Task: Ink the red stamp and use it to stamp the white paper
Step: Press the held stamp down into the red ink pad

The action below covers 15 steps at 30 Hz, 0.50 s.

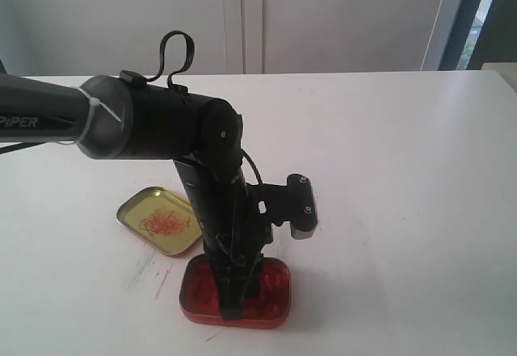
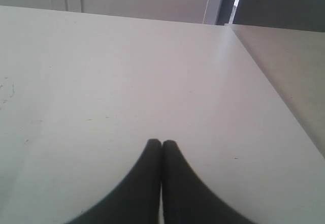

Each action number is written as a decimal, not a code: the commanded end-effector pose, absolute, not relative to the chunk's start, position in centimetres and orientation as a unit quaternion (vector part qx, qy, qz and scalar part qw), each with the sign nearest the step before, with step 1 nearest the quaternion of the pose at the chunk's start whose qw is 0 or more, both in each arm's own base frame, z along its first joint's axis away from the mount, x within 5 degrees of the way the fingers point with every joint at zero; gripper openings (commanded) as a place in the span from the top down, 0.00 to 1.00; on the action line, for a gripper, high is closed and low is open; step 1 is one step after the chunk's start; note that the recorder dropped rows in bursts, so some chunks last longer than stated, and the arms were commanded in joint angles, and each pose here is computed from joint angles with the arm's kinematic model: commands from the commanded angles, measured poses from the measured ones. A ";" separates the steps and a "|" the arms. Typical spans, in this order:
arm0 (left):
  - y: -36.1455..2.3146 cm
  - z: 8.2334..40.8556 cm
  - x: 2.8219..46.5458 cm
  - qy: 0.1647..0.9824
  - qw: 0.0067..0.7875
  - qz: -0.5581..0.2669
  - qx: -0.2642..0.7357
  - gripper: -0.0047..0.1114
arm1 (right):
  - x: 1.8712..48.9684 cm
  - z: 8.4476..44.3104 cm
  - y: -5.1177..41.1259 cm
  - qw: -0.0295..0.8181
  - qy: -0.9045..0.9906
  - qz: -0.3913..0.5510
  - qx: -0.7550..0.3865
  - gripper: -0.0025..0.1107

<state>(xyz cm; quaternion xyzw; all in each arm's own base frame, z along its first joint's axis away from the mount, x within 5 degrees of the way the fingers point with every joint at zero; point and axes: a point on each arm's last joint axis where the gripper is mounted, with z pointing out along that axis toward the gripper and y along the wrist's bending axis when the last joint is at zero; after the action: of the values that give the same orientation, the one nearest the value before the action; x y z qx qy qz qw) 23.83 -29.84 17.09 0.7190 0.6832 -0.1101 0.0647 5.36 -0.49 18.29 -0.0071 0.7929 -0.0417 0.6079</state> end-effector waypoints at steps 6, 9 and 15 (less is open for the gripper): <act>-29.8 15.3 23.5 0.683 0.031 -0.111 0.721 0.96 | 5.3 18.3 -0.5 0.611 0.790 -0.045 -0.011 0.98; -29.8 15.3 23.5 0.684 0.031 -0.112 0.720 0.96 | 5.3 18.3 -0.5 0.611 0.790 -0.045 -0.011 0.98; -29.9 15.3 23.4 0.686 0.031 -0.117 0.718 0.96 | 5.3 18.3 -0.5 0.611 0.790 -0.045 -0.011 0.98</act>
<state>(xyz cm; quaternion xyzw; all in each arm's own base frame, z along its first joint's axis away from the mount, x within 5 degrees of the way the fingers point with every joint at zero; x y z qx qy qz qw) 23.84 -29.95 17.06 0.7175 0.6841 -0.1140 0.0639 5.36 -0.49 18.29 -0.0071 0.7929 -0.0417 0.6079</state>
